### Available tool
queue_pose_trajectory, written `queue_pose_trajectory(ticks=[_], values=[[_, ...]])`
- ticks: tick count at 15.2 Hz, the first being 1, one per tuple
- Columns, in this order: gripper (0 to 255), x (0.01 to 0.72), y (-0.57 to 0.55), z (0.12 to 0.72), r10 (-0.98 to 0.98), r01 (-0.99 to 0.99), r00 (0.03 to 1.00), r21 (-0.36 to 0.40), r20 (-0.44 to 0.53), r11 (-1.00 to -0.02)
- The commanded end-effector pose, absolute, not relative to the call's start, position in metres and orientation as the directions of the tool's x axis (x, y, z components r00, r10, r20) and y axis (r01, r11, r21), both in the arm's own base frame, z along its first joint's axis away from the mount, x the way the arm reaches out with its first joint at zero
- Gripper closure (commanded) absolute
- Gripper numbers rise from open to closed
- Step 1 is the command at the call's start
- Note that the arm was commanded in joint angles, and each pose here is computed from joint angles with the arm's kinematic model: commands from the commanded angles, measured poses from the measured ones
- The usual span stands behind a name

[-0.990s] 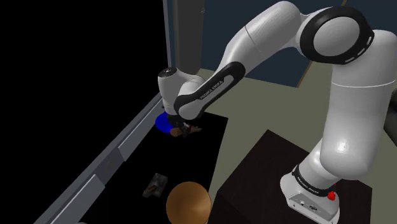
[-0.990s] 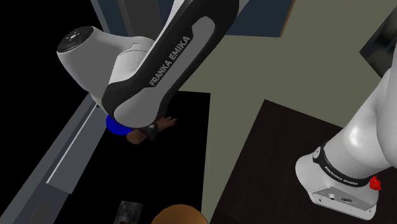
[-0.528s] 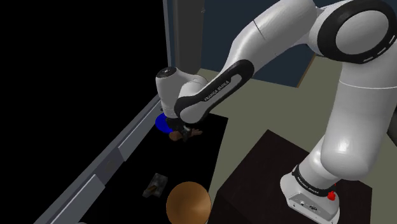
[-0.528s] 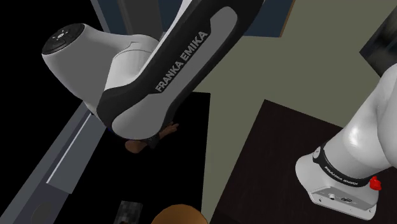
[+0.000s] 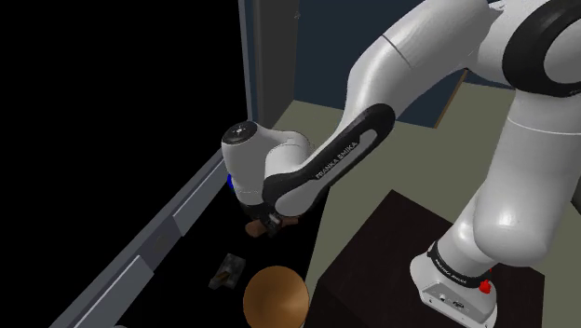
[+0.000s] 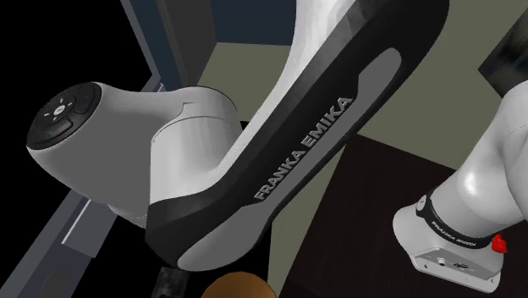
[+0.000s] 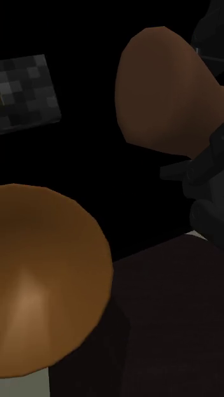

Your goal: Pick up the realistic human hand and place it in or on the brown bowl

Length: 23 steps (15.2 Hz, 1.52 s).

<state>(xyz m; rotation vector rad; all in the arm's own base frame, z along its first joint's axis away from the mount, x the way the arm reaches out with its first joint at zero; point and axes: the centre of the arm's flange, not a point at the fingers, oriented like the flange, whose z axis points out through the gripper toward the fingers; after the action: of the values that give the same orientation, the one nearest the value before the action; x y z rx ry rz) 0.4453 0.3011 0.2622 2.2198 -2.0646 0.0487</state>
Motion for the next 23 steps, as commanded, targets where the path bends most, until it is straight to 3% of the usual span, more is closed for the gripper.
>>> queue_pose_trajectory(ticks=[1, 12, 23], values=[[255, 0.422, 0.316, 0.262, -0.992, -0.996, 0.073, 0.058, 0.099, -0.068], [255, 0.313, 0.411, 0.263, -0.992, -0.996, 0.073, 0.058, 0.099, -0.068], [255, 0.309, 0.415, 0.210, -0.992, -0.996, 0.073, 0.058, 0.099, -0.068]])
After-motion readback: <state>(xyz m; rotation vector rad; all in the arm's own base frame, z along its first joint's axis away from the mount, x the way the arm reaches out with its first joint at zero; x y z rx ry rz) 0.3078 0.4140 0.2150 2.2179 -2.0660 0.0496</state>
